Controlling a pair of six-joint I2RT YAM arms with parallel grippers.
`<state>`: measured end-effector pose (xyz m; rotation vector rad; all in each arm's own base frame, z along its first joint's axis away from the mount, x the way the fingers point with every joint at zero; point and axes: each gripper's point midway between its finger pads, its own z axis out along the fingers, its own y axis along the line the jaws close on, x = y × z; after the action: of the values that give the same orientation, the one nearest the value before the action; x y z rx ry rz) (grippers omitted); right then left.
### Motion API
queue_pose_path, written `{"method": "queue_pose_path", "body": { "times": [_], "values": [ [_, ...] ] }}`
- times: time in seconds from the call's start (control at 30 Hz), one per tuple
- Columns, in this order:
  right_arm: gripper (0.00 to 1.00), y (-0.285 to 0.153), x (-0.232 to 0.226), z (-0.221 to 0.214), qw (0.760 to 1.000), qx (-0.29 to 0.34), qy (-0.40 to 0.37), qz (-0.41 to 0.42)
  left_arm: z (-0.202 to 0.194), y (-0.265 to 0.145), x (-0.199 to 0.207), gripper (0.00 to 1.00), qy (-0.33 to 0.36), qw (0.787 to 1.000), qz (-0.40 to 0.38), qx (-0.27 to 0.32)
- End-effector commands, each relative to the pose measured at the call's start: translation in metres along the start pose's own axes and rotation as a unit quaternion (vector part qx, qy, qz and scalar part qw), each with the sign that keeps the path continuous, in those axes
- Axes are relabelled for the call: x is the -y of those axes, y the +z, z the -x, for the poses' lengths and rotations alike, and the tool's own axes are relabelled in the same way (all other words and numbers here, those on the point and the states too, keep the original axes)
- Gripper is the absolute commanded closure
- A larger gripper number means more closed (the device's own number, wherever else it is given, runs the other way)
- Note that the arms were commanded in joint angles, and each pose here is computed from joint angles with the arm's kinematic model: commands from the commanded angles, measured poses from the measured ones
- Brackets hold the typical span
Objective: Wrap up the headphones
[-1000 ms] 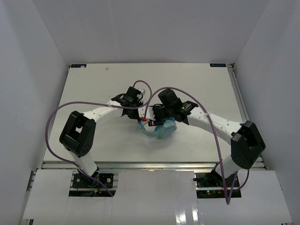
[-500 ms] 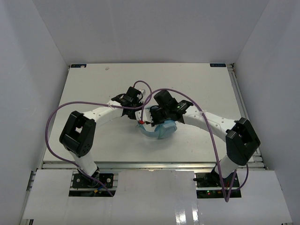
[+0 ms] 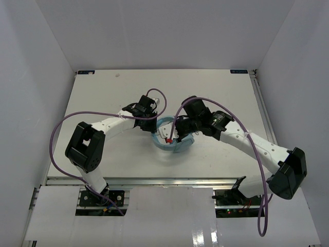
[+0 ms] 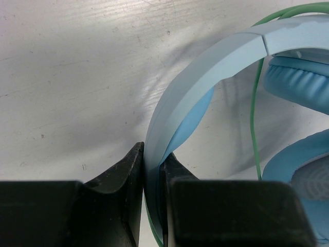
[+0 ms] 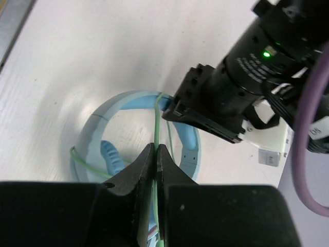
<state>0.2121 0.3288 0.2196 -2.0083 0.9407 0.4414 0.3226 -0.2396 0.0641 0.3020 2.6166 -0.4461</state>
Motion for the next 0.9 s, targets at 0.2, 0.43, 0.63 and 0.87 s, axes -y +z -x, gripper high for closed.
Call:
{"method": "queue_pose_path", "body": {
  "times": [0.2,0.43,0.63,0.87],
  "values": [
    [0.92,0.000,-0.074,-0.042,0.972,-0.115,-0.173,0.112,0.052,-0.032,0.023,1.00,-0.006,0.997,-0.046,0.069],
    [0.92,0.003,-0.093,-0.061,0.953,-0.165,-0.219,0.127,0.055,-0.034,0.022,1.00,-0.004,0.997,-0.042,0.071],
    [0.92,-0.020,-0.050,-0.048,0.960,-0.181,-0.209,0.046,0.043,-0.029,0.009,1.00,0.004,0.998,-0.024,0.059],
    [0.92,-0.030,-0.013,-0.019,0.970,-0.147,-0.193,-0.009,0.029,-0.021,0.000,1.00,0.010,0.999,-0.010,0.043]
  ]
}}
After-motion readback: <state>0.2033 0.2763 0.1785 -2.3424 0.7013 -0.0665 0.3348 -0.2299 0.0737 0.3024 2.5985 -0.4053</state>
